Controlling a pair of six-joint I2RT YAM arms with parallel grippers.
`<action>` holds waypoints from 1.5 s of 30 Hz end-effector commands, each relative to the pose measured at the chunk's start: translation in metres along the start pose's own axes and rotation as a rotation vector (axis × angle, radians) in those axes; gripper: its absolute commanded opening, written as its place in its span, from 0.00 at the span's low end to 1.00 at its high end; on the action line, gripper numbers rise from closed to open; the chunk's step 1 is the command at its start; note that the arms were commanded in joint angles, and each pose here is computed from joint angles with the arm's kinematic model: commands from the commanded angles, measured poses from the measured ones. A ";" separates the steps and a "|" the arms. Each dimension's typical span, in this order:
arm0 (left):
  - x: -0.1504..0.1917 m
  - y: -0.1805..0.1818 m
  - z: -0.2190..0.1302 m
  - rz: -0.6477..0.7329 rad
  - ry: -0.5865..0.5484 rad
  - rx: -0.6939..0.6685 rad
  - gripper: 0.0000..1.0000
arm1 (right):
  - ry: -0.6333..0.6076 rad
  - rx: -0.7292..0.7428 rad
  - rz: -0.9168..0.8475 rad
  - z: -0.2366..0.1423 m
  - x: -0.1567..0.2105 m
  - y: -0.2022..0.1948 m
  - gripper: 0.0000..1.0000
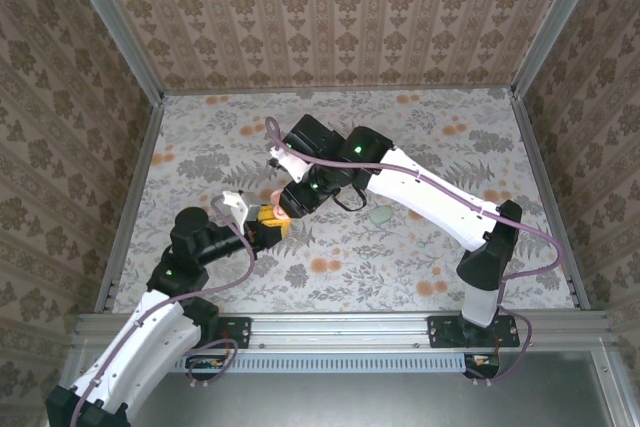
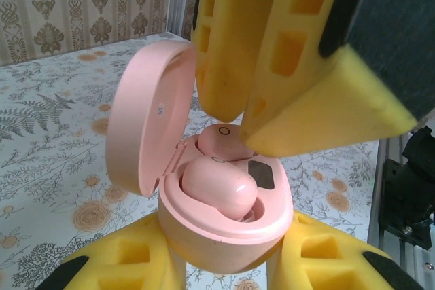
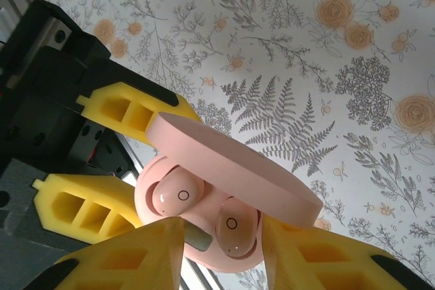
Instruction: Insert the wireless bluetooth earbuds into the charging case
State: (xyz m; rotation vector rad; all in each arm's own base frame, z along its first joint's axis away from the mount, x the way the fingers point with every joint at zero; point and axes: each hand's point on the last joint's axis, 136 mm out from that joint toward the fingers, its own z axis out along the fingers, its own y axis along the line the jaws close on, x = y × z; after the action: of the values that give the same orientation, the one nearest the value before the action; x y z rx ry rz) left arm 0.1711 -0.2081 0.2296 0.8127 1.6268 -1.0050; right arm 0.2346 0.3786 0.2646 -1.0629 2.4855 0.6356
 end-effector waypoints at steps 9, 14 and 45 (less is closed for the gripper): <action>-0.018 -0.011 -0.002 0.037 -0.055 0.041 0.00 | -0.226 -0.045 0.040 -0.071 -0.032 0.010 0.32; -0.022 -0.011 -0.002 0.039 -0.066 0.045 0.00 | -0.261 -0.082 0.146 -0.061 -0.046 -0.008 0.30; -0.060 -0.007 0.004 0.035 -0.143 0.032 0.00 | -0.267 -0.316 0.413 -0.062 -0.009 -0.020 0.36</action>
State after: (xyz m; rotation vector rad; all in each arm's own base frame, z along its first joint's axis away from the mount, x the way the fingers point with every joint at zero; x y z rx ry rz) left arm 0.1802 -0.2174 0.2599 0.7975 1.5557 -1.0412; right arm 0.2361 0.3496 0.3102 -0.6277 2.4400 1.2334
